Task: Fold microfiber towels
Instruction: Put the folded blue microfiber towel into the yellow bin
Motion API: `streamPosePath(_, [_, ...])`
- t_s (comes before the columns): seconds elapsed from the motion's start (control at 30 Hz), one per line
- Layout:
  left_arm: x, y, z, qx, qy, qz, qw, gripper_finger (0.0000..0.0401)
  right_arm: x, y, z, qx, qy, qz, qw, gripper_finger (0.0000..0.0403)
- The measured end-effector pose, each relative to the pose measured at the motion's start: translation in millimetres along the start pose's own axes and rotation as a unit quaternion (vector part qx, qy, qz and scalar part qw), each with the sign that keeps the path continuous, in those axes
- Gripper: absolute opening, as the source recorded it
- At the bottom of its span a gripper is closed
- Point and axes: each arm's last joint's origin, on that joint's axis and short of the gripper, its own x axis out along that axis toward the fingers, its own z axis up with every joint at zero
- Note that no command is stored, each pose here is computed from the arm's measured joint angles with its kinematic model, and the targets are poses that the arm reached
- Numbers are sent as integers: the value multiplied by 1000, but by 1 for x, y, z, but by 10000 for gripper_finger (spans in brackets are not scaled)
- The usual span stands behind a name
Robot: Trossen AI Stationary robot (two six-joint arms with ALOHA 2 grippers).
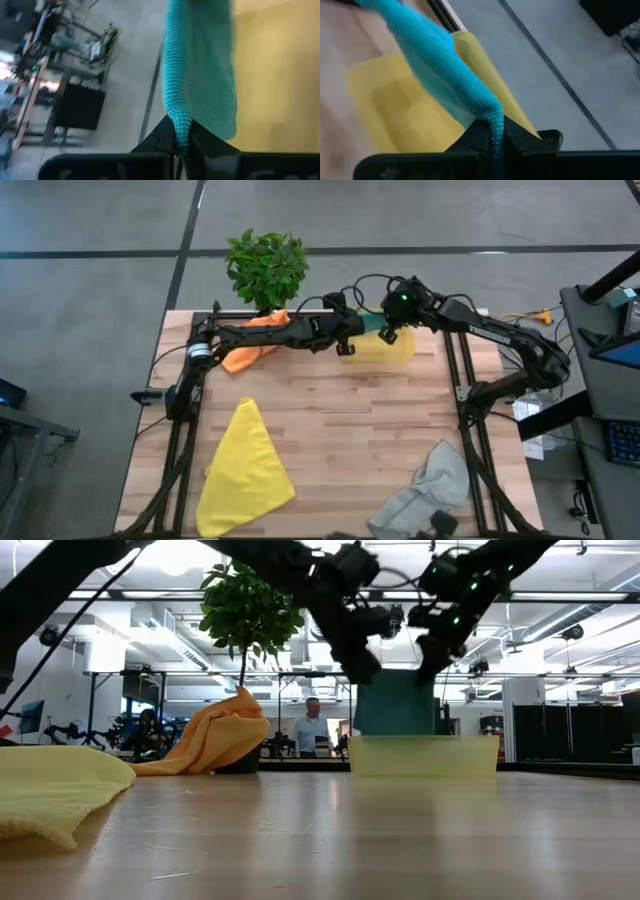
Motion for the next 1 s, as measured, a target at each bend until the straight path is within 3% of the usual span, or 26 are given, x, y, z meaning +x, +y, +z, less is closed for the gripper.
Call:
streamPosePath(0.23, [24,38,-11,-30,-12,62,998,0,28,-25,14,17,-24,-45,999,12])
streamPosePath(0.4, [26,50,-6,11,-41,100,994,0,28,-41,24,9,-46,-85,995,12])
streamPosePath(0.5, [34,47,-8,38,-41,108,993,0,35,-45,23,-3,-46,-100,994,12])
streamPosePath(0.7, [61,14,-25,81,5,67,994,0,62,-39,9,-14,17,-76,997,12])
streamPosePath(1.0, [53,1,-19,88,3,54,995,0,63,-29,-9,-4,48,-30,998,12])
